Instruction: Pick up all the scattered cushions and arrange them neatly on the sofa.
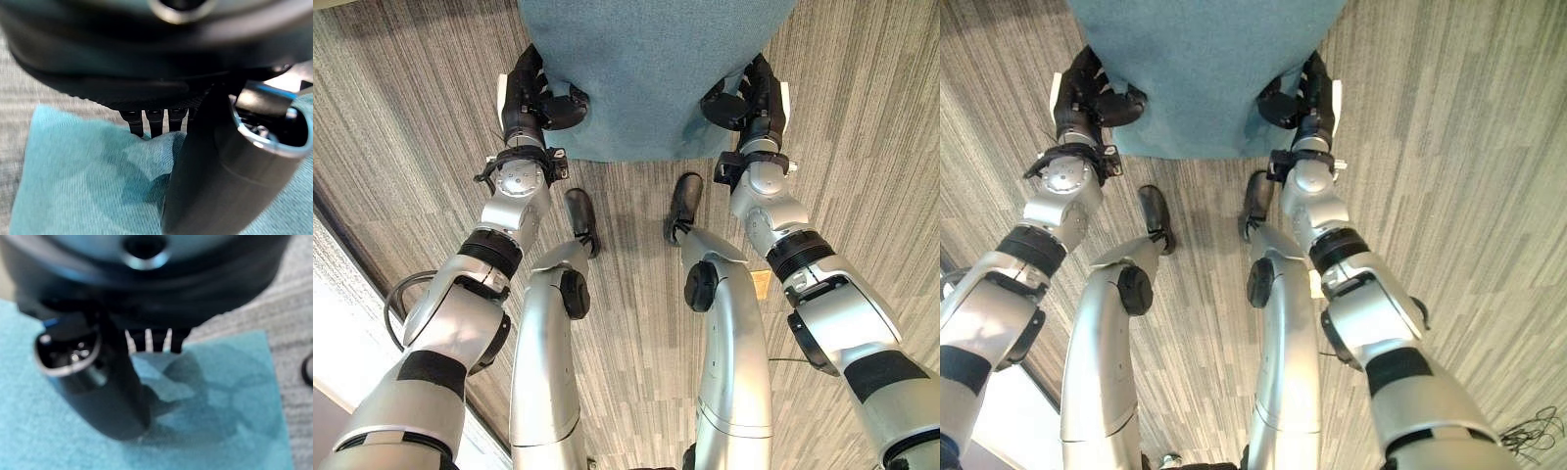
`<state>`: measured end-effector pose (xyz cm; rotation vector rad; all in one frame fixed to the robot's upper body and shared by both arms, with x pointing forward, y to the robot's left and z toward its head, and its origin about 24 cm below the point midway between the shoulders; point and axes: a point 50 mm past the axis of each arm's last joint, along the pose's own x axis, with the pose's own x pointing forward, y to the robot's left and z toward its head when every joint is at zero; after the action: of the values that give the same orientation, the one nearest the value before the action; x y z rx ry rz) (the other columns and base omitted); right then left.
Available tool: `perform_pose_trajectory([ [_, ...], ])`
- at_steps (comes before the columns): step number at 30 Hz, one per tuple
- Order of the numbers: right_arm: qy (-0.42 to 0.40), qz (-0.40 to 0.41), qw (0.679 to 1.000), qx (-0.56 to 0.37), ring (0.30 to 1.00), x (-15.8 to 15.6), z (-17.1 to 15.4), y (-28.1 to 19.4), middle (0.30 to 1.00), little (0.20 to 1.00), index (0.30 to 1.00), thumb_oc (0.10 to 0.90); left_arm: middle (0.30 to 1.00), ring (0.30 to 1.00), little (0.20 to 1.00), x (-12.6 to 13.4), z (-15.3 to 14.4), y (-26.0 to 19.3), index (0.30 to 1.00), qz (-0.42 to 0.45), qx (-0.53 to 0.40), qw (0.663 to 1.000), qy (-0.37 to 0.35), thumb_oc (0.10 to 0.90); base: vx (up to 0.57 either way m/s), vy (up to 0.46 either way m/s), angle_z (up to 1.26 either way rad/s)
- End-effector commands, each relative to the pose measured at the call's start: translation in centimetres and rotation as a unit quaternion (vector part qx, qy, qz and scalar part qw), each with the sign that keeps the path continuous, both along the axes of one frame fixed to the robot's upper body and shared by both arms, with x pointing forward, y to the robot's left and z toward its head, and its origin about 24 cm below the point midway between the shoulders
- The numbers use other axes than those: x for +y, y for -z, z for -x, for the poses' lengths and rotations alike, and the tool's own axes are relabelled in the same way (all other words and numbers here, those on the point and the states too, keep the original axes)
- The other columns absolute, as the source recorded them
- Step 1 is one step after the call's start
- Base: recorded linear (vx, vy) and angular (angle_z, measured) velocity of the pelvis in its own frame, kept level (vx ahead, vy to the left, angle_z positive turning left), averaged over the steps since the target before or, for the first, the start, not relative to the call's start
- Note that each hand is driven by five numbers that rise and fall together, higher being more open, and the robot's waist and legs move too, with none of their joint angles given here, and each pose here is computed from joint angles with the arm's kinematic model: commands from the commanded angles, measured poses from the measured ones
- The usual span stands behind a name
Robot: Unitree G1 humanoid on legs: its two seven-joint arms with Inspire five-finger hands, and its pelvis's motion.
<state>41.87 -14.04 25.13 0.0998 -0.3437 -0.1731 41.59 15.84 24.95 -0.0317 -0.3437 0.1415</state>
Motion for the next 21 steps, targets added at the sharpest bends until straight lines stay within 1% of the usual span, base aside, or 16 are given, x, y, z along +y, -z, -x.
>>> perform_pose_trajectory([
  [1,-0.206,0.021,0.967,-0.149,0.3,9.5,3.1,-5.2,0.3,0.3,0.3,0.4,0.3,0.3,0.3,-5.2,2.4,-5.9,0.3,0.038,-0.16,0.979,0.121,0.4,0.0,0.0,0.0],
  [7,-0.206,0.023,0.963,-0.175,0.3,9.2,3.6,-5.7,0.3,0.3,0.3,0.4,0.3,0.3,0.3,-4.4,2.8,-6.1,0.3,0.055,-0.179,0.976,0.112,0.4,0.0,0.0,0.0],
  [10,-0.19,-0.001,0.964,-0.185,0.3,7.9,3.7,-5.6,0.3,0.3,0.3,0.4,0.3,0.3,0.3,-3.8,3.0,-5.4,0.3,0.076,-0.177,0.976,0.102,0.4,0.0,0.0,0.0],
  [12,-0.182,0.006,0.964,-0.193,0.3,7.2,3.9,-5.4,0.3,0.3,0.3,0.4,0.3,0.3,0.3,-3.5,3.2,-4.7,0.3,0.084,-0.174,0.976,0.101,0.4,0.0,0.0,0.0],
  [14,-0.172,0.011,0.965,-0.199,0.3,6.2,4.2,-4.7,0.3,0.3,0.3,0.4,0.3,0.3,0.3,-3.7,3.6,-3.6,0.3,0.1,-0.173,0.974,0.108,0.4,-0.03,0.001,0.03],
  [17,-0.164,0.019,0.965,-0.202,0.3,5.6,4.4,-4.1,0.3,0.3,0.3,0.4,0.3,0.3,0.3,-4.1,4.0,-2.9,0.3,0.109,-0.172,0.972,0.117,0.4,-0.04,0.008,0.04],
  [21,-0.165,-0.008,0.965,-0.202,0.3,4.8,5.5,-1.6,0.3,0.3,0.3,0.4,0.3,0.3,0.3,-4.8,5.5,-1.3,0.3,0.111,-0.186,0.967,0.135,0.4,-0.1,0.018,0.02],
])
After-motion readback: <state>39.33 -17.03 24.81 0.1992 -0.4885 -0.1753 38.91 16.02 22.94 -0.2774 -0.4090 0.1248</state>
